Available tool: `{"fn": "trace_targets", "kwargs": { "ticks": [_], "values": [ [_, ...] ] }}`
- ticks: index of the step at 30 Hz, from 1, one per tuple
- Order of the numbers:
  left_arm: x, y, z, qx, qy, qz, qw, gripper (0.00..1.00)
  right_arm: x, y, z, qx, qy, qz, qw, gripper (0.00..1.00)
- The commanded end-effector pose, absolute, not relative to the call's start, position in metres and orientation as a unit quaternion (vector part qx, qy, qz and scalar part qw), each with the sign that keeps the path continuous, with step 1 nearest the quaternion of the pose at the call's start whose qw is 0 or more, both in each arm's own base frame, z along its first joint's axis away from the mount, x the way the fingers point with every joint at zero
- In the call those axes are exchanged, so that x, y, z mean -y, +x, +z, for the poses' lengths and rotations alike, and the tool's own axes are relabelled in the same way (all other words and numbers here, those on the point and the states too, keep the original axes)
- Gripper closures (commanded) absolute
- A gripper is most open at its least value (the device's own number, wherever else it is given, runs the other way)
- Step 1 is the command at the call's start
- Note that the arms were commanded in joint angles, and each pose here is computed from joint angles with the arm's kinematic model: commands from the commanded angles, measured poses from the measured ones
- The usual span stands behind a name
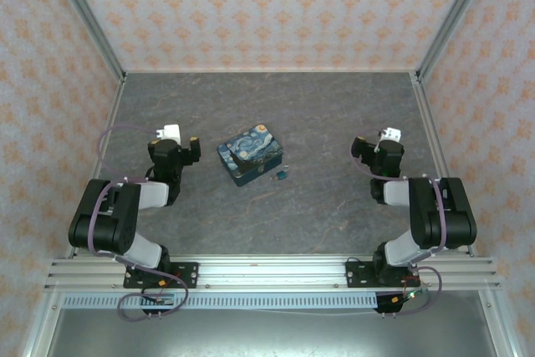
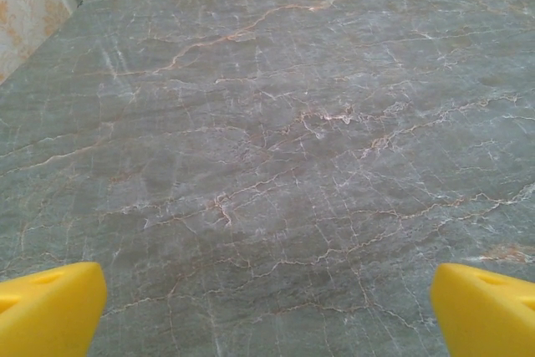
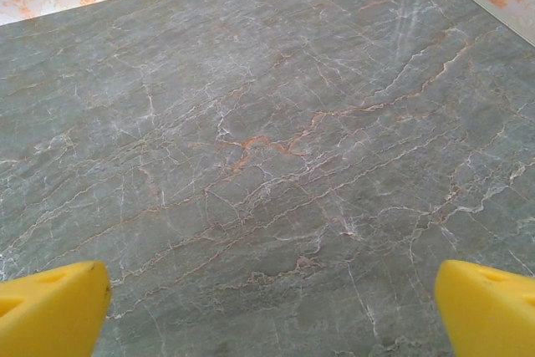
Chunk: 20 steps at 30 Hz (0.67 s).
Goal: Unlock the padlock with the key
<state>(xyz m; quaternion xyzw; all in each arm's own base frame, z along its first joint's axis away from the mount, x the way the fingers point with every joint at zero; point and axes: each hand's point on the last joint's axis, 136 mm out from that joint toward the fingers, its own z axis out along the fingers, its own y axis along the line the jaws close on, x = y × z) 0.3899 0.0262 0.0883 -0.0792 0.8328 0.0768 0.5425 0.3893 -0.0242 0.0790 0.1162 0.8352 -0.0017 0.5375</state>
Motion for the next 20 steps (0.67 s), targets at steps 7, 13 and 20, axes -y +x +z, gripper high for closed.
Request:
{"fn": "trace_targets", "kwargs": {
  "ticks": [7,13,20],
  "values": [
    [-0.0265,0.3929,0.0941,-0.83,-0.075,0.077,0.547,0.0,0.0249,0.3947,0.0886,-0.828,0.112,-0.014,0.55,0.01],
    [-0.0264,0.3929,0.0941,-0.831,-0.075,0.077,0.547,0.0,0.0248,0.3948,0.0876,-0.828,0.112,-0.015,0.549,0.01],
    [-0.0266,0.3929,0.0941,-0.831,-0.075,0.077,0.547,0.0,0.0245,0.3946,0.0884,-0.828,0.111,-0.015,0.55,0.01]
  ]
}}
